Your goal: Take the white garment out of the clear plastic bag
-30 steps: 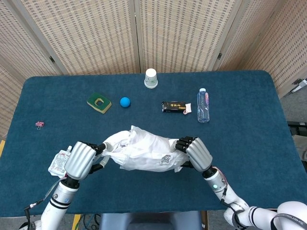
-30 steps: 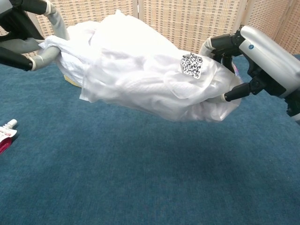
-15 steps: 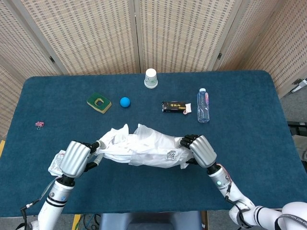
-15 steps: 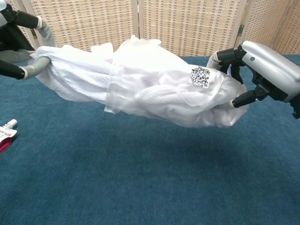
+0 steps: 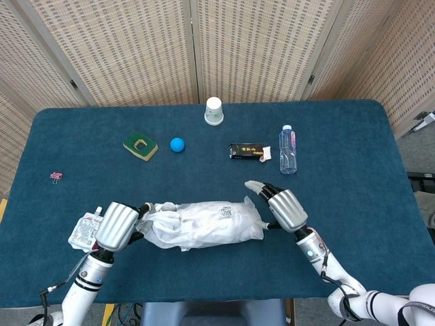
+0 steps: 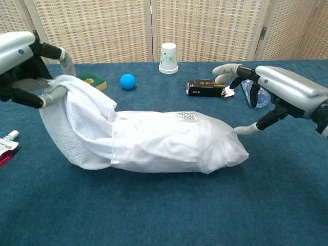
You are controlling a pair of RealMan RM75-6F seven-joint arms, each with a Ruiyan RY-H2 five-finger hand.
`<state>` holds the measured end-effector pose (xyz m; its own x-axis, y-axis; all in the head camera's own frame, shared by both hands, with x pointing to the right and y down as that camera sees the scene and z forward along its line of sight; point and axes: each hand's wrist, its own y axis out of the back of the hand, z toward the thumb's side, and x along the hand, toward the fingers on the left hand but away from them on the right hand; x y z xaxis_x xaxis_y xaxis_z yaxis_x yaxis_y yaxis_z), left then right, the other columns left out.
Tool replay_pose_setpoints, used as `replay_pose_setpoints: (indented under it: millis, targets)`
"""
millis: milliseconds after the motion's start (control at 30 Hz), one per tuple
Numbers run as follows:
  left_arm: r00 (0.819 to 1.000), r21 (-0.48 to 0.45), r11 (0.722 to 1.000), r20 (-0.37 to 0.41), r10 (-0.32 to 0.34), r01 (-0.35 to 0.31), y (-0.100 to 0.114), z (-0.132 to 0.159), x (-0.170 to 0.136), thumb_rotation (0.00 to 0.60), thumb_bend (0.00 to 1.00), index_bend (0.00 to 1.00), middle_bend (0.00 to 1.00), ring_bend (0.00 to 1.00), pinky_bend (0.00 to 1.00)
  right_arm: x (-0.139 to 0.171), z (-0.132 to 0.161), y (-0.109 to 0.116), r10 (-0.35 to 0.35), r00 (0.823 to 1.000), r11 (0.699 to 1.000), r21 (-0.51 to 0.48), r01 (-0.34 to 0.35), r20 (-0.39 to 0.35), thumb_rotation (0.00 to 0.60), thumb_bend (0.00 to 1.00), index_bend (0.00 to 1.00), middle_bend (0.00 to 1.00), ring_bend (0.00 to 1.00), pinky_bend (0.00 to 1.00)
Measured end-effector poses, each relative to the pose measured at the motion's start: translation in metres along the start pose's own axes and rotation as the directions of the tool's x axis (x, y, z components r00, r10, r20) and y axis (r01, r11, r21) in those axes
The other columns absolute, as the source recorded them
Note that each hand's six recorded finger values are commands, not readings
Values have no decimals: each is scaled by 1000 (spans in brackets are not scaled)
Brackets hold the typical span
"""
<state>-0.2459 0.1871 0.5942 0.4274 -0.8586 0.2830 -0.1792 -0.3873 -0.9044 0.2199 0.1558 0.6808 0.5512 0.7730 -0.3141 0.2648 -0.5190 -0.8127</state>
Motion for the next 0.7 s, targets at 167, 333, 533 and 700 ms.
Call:
replay_pose_setpoints:
  millis: [167,333,533,700]
  targets:
    - [999,21,999,11,-31,31,-12,4,-6,600,454,725,1000,913,1000,5,-4,6,-14,1000,1000,-3,14,16,600,0,175,339,281,566]
    - [999,20,999,3,-35,35,-14,2,-9,600,454,725,1000,912,1000,12,-6,11,-26,999,1000,2,26,22,600,0,420,762,677,873]
    - [999,16,999,-4,-39,39,-15,0,-11,600,454,725,1000,912,1000,28,-4,10,10,1000,1000,9,-10,25,600,0,483,983,896,1000]
    - [999,17,999,-6,-40,40,-15,-1,-13,600,455,725,1000,912,1000,41,0,6,37,999,999,1,-37,29,600,0,488,1000,967,1000]
